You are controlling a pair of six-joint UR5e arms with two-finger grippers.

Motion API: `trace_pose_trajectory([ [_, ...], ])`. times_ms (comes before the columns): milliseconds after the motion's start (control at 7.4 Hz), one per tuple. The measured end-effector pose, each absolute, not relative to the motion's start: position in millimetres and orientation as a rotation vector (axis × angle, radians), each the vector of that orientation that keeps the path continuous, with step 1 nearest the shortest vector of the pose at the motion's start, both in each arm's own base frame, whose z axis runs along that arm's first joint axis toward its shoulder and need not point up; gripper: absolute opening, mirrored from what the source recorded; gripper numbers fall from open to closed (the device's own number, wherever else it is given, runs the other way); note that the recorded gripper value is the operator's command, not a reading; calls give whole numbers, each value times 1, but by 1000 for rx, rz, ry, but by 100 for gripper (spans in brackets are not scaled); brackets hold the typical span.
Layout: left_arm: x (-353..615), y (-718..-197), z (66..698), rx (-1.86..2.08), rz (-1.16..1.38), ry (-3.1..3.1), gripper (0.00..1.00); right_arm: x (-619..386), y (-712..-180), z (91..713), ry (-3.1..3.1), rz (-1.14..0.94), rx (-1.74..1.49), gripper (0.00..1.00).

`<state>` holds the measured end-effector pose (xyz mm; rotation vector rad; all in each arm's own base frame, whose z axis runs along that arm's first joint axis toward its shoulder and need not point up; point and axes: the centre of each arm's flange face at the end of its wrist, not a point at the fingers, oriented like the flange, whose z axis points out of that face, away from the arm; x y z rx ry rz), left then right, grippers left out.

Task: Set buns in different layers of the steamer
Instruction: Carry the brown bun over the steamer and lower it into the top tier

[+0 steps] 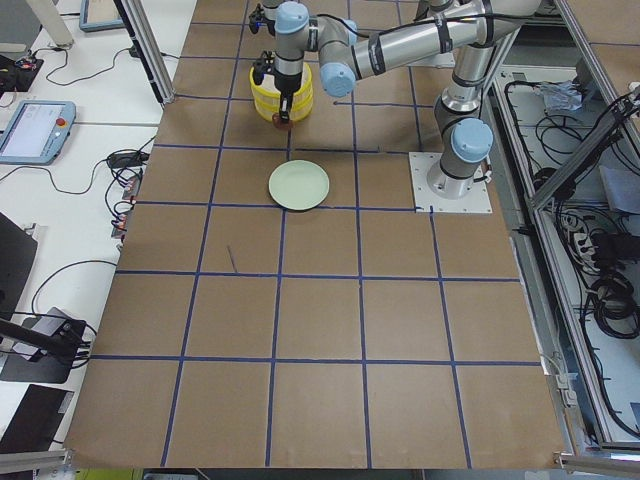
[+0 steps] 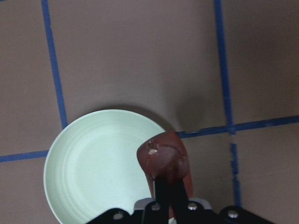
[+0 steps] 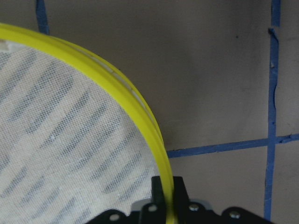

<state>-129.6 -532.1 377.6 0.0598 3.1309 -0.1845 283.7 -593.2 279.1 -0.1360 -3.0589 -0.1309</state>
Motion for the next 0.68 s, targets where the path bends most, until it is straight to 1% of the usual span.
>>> trace_pose_trajectory([
  [270, -179, -529, 391, -98, -198, 3225, 3, 286, -589, 275, -3050, -150, -131, 6],
  [405, -192, -529, 390, -165, -186, 3276, 3, 288, -587, 274, -3048, -155, -127, 15],
  [541, -204, -532, 383, -204, -176, 3310, 3, 288, -587, 274, -3047, -157, -123, 74],
  [676, -224, -538, 366, -239, -184, 3329, 9, 288, -586, 273, -3049, -155, -114, 100],
])
